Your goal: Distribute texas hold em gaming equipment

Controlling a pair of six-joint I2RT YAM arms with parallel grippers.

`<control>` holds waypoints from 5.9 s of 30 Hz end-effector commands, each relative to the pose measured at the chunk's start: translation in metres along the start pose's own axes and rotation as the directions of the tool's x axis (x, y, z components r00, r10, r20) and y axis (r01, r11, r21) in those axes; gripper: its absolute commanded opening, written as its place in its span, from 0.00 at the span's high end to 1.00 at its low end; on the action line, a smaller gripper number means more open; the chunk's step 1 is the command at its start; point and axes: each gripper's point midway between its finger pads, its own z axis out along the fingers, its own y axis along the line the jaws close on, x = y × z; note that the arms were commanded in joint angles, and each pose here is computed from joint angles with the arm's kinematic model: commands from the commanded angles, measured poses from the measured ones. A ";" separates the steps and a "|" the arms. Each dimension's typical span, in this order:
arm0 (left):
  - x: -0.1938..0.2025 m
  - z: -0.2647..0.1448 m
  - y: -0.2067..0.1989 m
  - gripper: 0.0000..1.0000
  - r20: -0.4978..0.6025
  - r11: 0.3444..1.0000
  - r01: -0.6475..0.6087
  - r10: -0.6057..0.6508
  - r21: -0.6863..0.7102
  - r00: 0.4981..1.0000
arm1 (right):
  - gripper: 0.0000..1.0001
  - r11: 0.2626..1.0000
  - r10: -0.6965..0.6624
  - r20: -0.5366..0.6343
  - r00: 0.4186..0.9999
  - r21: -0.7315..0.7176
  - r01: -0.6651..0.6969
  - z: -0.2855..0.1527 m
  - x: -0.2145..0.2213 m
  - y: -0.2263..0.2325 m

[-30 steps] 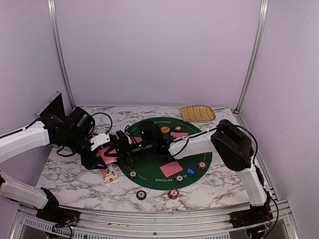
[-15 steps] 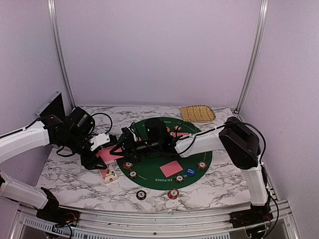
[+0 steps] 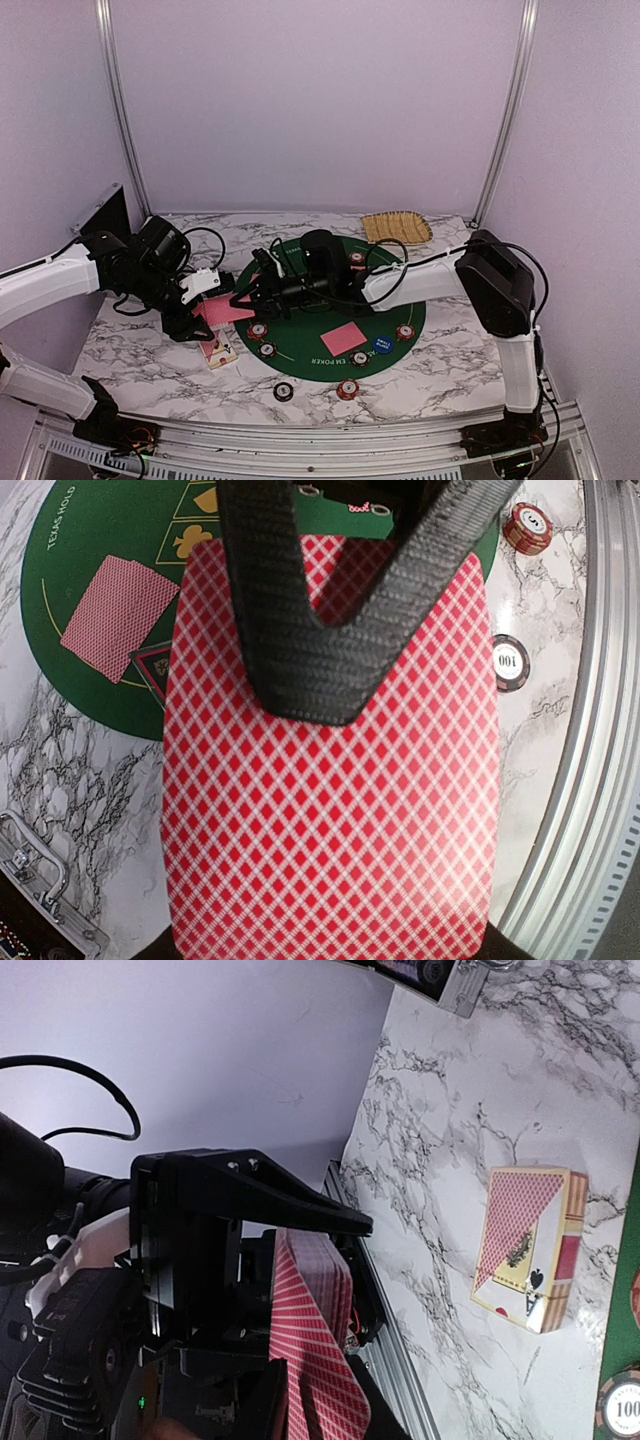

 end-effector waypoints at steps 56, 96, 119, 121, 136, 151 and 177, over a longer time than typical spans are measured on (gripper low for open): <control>-0.004 -0.003 0.001 1.00 0.021 1.000 0.006 -0.006 -0.008 1.000 | 1.00 0.815 0.014 0.442 0.897 0.514 -0.266 -0.322 -0.132 -0.194; -0.007 -0.004 0.001 1.00 0.030 1.000 0.007 -0.007 -0.003 1.000 | 0.01 0.481 -0.331 0.421 0.844 0.845 -0.233 -0.371 -0.155 -0.134; -0.009 -0.006 0.003 1.00 0.032 1.000 0.003 -0.003 -0.011 0.999 | 0.01 0.772 -0.395 0.520 0.758 0.634 -0.033 -0.265 -0.105 -0.014; -0.008 -0.006 0.002 1.00 0.033 1.000 0.003 -0.003 -0.009 0.999 | 0.01 0.800 -0.393 0.508 0.766 0.600 0.012 -0.250 -0.101 -0.007; -0.012 -0.009 0.004 1.00 0.045 1.000 0.000 0.001 -0.016 0.999 | 0.01 0.940 -0.262 0.212 0.942 0.279 0.198 -0.090 -0.030 0.007; -0.012 -0.009 0.003 1.00 0.046 1.000 -0.001 0.001 -0.015 0.999 | 0.01 0.987 -0.162 -0.006 0.987 0.017 0.162 0.004 0.016 0.014; -0.013 -0.010 0.002 1.00 0.050 1.000 0.000 0.000 -0.010 0.999 | 0.04 0.987 -0.136 -0.112 0.984 -0.100 0.125 0.054 0.025 0.017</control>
